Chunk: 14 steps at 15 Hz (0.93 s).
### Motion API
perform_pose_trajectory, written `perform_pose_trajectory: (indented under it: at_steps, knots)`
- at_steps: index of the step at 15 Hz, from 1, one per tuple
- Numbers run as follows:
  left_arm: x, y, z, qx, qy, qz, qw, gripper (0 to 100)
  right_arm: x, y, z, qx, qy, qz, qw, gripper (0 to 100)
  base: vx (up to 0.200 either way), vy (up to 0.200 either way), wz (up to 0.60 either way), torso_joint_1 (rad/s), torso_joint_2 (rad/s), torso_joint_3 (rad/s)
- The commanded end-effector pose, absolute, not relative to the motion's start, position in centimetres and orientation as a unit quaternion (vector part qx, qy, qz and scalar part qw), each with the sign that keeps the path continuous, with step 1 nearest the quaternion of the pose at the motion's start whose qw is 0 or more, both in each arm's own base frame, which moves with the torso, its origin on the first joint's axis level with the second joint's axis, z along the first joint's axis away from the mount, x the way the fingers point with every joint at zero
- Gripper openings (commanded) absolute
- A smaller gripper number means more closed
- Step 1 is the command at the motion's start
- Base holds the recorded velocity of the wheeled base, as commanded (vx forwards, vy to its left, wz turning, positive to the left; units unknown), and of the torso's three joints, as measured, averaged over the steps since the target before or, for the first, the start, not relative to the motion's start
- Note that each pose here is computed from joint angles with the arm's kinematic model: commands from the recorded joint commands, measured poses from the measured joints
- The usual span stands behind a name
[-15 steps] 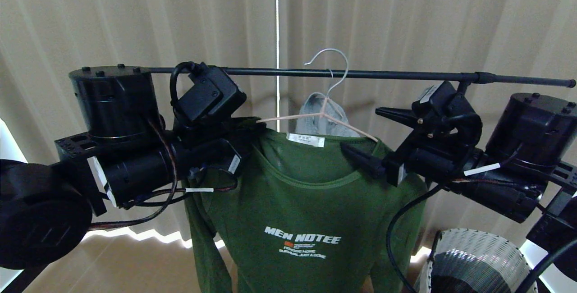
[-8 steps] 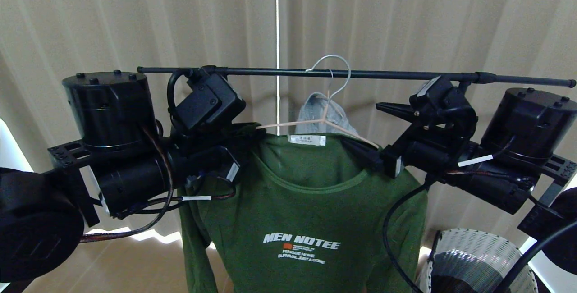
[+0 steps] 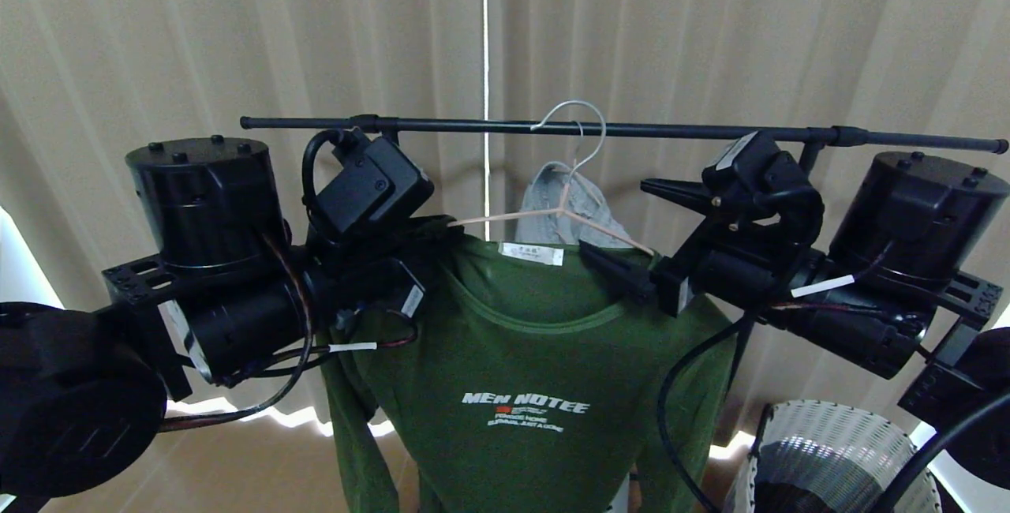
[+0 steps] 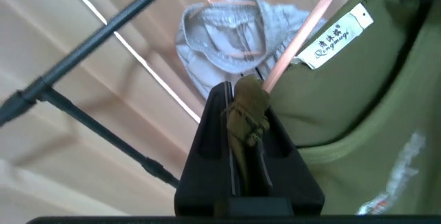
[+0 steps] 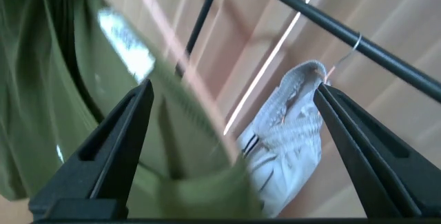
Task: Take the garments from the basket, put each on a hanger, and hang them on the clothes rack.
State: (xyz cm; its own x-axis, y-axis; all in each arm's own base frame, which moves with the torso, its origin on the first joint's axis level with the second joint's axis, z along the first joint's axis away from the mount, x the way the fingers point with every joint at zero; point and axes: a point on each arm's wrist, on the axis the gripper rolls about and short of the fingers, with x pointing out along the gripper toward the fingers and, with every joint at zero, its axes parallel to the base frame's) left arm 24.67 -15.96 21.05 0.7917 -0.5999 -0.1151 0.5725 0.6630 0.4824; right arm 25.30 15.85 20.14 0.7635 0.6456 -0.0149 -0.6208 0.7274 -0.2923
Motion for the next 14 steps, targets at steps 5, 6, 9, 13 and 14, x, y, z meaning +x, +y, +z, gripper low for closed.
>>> perform_pose_trajectory:
  at_steps: [5,6,9,13,14]
  knots:
    - [24.1,-16.3,20.6,0.255,-0.024,-0.334,0.907,0,26.9,16.0,18.8,-0.146,-0.023,0.322,0.935,100,0.0,0.0,0.0,0.0,0.0,0.0]
    - [24.0,-16.5,20.7,0.251,-0.034,-0.334,0.908,0,26.9,15.9,18.8,-0.147,-0.022,0.323,0.935,100,0.0,0.0,0.0,0.0,0.0,0.0]
    - [24.0,-16.5,20.7,0.247,-0.046,-0.333,0.909,0,26.7,15.8,18.7,-0.147,-0.02,0.323,0.935,100,0.0,0.0,0.0,0.0,0.0,0.0]
    - [23.8,-16.4,20.6,0.248,-0.044,-0.333,0.908,0,26.6,15.8,18.7,-0.147,-0.021,0.323,0.935,0,0.0,0.0,0.0,0.0,0.0,0.0]
    - [23.8,-16.4,20.6,0.249,-0.043,-0.334,0.908,0,26.6,15.8,18.7,-0.147,-0.021,0.323,0.935,0,0.0,0.0,0.0,0.0,0.0,0.0]
